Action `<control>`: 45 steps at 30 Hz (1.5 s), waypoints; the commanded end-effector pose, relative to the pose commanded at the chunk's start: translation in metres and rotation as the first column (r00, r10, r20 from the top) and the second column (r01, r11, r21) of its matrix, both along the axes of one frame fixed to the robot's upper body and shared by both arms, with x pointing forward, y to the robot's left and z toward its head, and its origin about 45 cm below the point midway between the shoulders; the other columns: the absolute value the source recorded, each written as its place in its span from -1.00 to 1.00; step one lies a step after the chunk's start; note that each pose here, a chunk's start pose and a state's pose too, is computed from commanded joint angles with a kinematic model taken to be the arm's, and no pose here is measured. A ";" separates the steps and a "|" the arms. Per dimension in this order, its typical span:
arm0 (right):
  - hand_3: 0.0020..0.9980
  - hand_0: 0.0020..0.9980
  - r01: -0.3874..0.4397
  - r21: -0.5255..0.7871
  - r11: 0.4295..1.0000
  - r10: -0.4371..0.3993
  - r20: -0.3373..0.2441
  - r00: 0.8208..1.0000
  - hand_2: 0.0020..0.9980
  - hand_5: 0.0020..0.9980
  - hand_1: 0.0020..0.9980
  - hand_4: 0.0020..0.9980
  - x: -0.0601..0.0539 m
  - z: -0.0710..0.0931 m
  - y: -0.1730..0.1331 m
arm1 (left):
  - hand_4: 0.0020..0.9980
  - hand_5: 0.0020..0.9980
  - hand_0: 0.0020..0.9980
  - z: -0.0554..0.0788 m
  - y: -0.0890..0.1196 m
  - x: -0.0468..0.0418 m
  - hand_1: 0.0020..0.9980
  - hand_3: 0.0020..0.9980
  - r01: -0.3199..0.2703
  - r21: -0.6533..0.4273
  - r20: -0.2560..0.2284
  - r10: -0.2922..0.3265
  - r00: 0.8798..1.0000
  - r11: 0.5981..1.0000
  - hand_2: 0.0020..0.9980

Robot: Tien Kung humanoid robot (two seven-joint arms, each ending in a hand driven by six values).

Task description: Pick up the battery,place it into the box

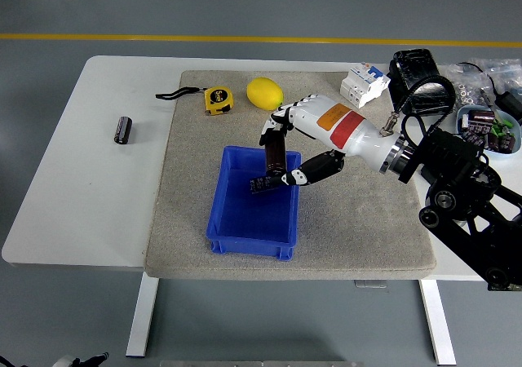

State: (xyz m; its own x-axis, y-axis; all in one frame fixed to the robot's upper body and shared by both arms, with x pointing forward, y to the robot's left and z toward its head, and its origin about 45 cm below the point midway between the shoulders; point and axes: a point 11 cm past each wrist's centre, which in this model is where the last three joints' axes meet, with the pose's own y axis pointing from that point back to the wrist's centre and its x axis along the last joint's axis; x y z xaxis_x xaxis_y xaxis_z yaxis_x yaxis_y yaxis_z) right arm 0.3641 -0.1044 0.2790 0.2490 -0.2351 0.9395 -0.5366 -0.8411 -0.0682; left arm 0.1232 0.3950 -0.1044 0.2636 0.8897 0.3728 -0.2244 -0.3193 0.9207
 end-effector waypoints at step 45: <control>1.00 0.68 0.418 0.168 0.893 -0.435 0.081 0.897 0.92 -0.52 0.66 1.00 0.059 0.069 -0.137 | 0.42 0.41 0.26 -0.002 -0.001 -0.0062 0.17 0.39 -0.004 -0.001 -0.014 0.004 1.000 1.000 0.41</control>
State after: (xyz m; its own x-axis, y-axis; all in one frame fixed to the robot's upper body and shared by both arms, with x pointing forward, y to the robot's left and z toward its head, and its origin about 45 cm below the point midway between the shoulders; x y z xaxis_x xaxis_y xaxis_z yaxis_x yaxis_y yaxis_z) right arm 0.4230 -0.2410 0.3477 -0.0116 -0.4278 0.9038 -0.8230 -0.5093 -0.2517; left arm 0.1170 0.3938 -0.1064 0.2649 0.8911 0.3683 -0.2101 -0.3195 0.9240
